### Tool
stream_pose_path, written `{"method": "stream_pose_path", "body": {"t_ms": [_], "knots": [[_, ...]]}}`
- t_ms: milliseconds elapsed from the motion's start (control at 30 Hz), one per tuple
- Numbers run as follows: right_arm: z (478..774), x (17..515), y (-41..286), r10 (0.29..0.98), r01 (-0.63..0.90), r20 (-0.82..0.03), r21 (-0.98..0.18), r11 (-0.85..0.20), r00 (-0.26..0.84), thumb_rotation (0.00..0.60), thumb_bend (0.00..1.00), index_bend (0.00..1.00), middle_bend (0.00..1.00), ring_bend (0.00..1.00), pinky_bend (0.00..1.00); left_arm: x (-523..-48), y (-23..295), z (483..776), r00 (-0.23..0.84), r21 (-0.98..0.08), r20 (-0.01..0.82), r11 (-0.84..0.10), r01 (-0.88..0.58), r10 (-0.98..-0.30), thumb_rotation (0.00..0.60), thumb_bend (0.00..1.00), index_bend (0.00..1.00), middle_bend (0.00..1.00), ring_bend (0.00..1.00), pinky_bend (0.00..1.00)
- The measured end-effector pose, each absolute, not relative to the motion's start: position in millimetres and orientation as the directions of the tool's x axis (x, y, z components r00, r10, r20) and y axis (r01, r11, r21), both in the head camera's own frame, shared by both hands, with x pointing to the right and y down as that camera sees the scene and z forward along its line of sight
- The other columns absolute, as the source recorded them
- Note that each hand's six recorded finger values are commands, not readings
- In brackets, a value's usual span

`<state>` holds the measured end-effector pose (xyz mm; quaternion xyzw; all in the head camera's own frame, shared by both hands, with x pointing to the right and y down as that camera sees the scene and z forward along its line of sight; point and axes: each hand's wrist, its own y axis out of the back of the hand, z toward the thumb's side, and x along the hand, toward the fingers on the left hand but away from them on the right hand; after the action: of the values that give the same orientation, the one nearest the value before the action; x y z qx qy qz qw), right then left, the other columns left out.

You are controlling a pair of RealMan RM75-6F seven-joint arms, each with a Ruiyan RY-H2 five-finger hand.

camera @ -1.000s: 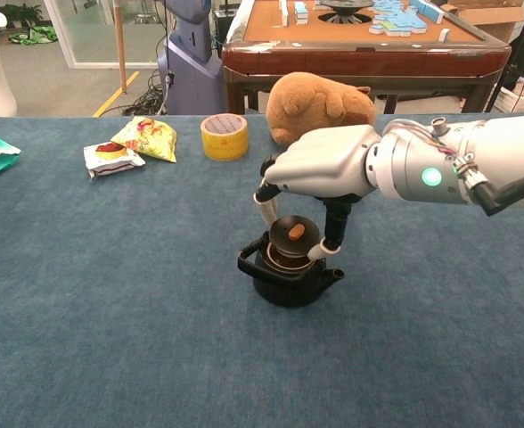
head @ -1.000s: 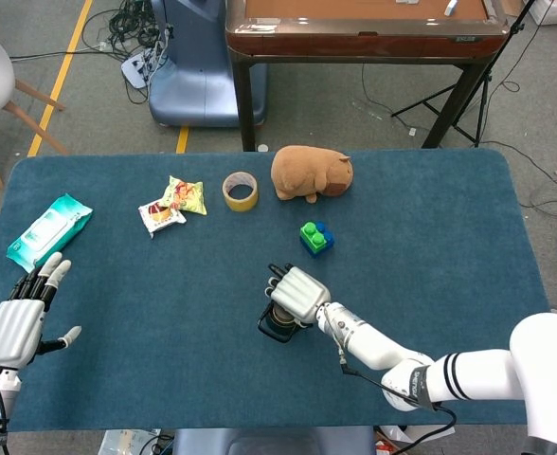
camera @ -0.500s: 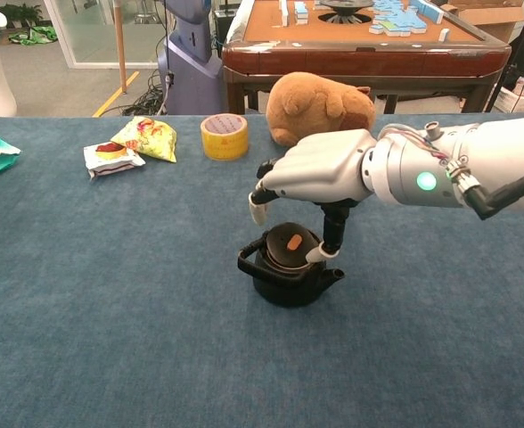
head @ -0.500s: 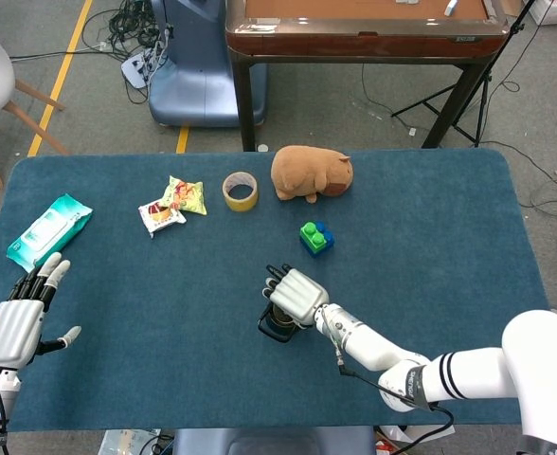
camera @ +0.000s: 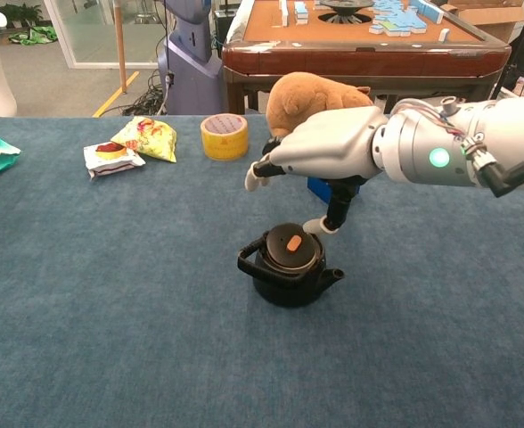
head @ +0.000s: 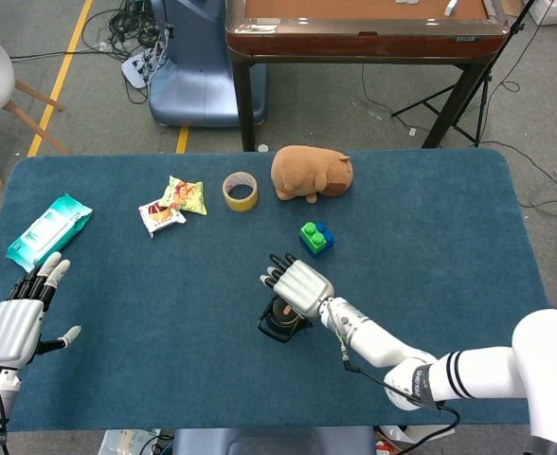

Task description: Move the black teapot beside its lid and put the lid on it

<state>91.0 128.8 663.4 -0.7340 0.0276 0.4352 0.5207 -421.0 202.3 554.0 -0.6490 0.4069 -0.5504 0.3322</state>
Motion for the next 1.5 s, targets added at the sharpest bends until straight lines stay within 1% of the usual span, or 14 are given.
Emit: {"method": "stream_pose_path", "body": {"t_ms": [133, 300, 533, 800, 1300, 1400, 1500], "knots": [[664, 92, 134, 0.389, -0.503, -0.680, -0.727, -0.467, 0.622, 0.600, 0.32, 0.15, 0.17, 0.01, 0.15, -423, 203, 554, 0.057, -0.879, 0.446, -0.449, -0.163, -0.893, 0.600, 0.17, 0.00, 0.00, 0.00, 0.08], [660, 100, 140, 0.371, -0.504, -0.692, -0.713, -0.487, 0.619, 0.600, 0.32, 0.21, 0.17, 0.01, 0.15, -423, 204, 554, 0.058, -0.878, 0.448, -0.451, -0.162, -0.892, 0.600, 0.17, 0.00, 0.00, 0.00, 0.08], [662, 112, 149, 0.334, -0.526, -0.720, -0.681, -0.509, 0.609, 0.600, 0.33, 0.21, 0.17, 0.01, 0.14, -421, 204, 554, 0.061, -0.877, 0.448, -0.451, -0.163, -0.892, 0.600, 0.17, 0.00, 0.00, 0.00, 0.08], [667, 112, 148, 0.332, -0.535, -0.724, -0.677, -0.505, 0.604, 0.600, 0.33, 0.21, 0.17, 0.01, 0.13, -422, 205, 554, 0.054, -0.877, 0.449, -0.452, -0.162, -0.892, 0.600, 0.17, 0.00, 0.00, 0.00, 0.08], [662, 121, 154, 0.317, -0.565, -0.736, -0.668, -0.484, 0.598, 0.600, 0.33, 0.21, 0.17, 0.01, 0.13, -421, 205, 555, 0.058, -0.876, 0.450, -0.453, -0.163, -0.891, 0.600, 0.17, 0.00, 0.00, 0.00, 0.08], [657, 119, 153, 0.327, -0.550, -0.723, -0.681, -0.484, 0.608, 0.600, 0.33, 0.21, 0.17, 0.01, 0.13, -422, 205, 554, 0.054, -0.877, 0.449, -0.451, -0.164, -0.892, 0.600, 0.17, 0.00, 0.00, 0.00, 0.08], [649, 120, 146, 0.357, -0.520, -0.701, -0.704, -0.483, 0.618, 0.600, 0.33, 0.22, 0.17, 0.01, 0.13, -422, 205, 553, 0.055, -0.878, 0.449, -0.451, -0.162, -0.892, 0.600, 0.17, 0.00, 0.00, 0.00, 0.08]]}}
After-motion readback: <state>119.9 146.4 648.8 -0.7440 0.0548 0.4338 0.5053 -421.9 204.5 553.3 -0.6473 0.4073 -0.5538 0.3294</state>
